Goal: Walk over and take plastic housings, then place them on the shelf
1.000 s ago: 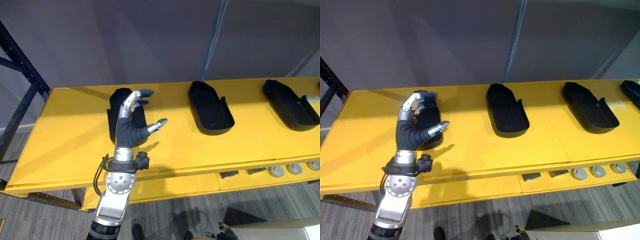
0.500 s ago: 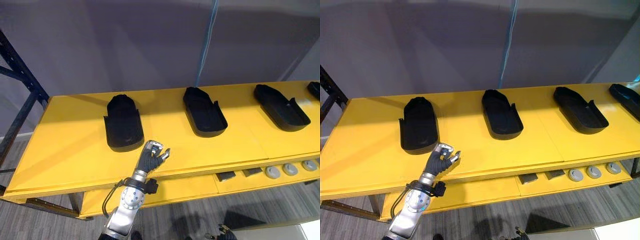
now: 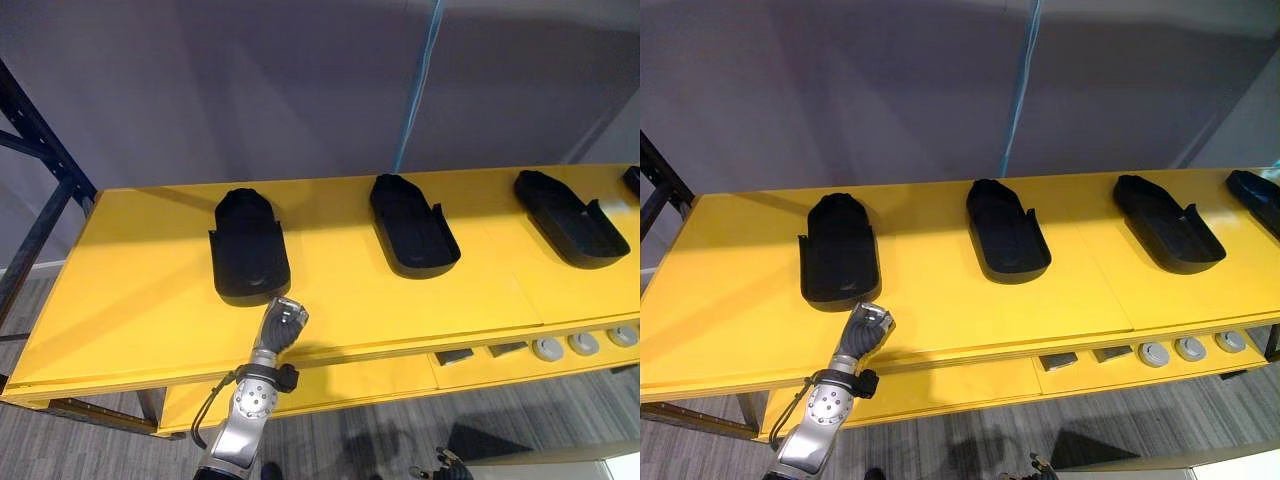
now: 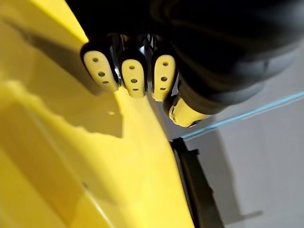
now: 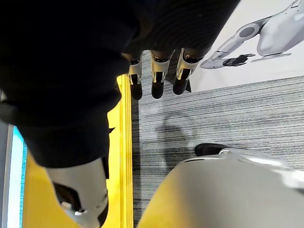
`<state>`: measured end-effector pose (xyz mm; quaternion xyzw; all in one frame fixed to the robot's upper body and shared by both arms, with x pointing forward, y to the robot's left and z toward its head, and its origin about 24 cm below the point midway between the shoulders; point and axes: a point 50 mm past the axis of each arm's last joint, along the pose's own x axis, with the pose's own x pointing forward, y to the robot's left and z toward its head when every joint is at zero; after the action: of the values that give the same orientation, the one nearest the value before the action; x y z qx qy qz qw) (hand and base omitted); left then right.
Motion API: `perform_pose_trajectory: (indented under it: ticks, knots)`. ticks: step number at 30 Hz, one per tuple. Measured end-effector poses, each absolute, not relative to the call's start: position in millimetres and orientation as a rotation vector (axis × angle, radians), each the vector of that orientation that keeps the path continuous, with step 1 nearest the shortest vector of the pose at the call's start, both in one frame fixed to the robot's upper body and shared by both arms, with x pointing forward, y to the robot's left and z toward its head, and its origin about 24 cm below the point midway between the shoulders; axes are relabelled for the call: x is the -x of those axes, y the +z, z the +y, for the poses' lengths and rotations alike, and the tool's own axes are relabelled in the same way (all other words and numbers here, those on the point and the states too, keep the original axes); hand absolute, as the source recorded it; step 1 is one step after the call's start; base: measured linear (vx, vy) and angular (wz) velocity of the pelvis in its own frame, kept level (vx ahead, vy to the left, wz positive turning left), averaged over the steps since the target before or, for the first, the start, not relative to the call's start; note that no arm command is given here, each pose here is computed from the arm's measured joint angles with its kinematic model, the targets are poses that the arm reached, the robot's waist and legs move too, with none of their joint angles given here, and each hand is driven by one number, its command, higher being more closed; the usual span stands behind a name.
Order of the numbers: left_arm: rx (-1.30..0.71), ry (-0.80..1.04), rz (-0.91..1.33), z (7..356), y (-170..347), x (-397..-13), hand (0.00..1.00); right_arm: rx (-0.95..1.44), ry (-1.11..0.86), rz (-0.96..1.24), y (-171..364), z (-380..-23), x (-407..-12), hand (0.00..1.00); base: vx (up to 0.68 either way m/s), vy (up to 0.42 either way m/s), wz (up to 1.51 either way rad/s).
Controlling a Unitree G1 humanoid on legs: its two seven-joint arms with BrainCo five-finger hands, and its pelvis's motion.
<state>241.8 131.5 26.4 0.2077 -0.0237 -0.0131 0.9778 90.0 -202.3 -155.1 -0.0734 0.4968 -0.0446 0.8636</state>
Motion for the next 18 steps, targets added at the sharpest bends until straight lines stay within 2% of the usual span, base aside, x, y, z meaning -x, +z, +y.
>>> perform_pose_trajectory:
  ticks: [18]
  knots:
    - [-0.475,0.191,-0.035,164,33,-261,1.0,0.141,-0.101,1.04,-155,-200,-90,0.0,-0.01,0.01,-0.02]
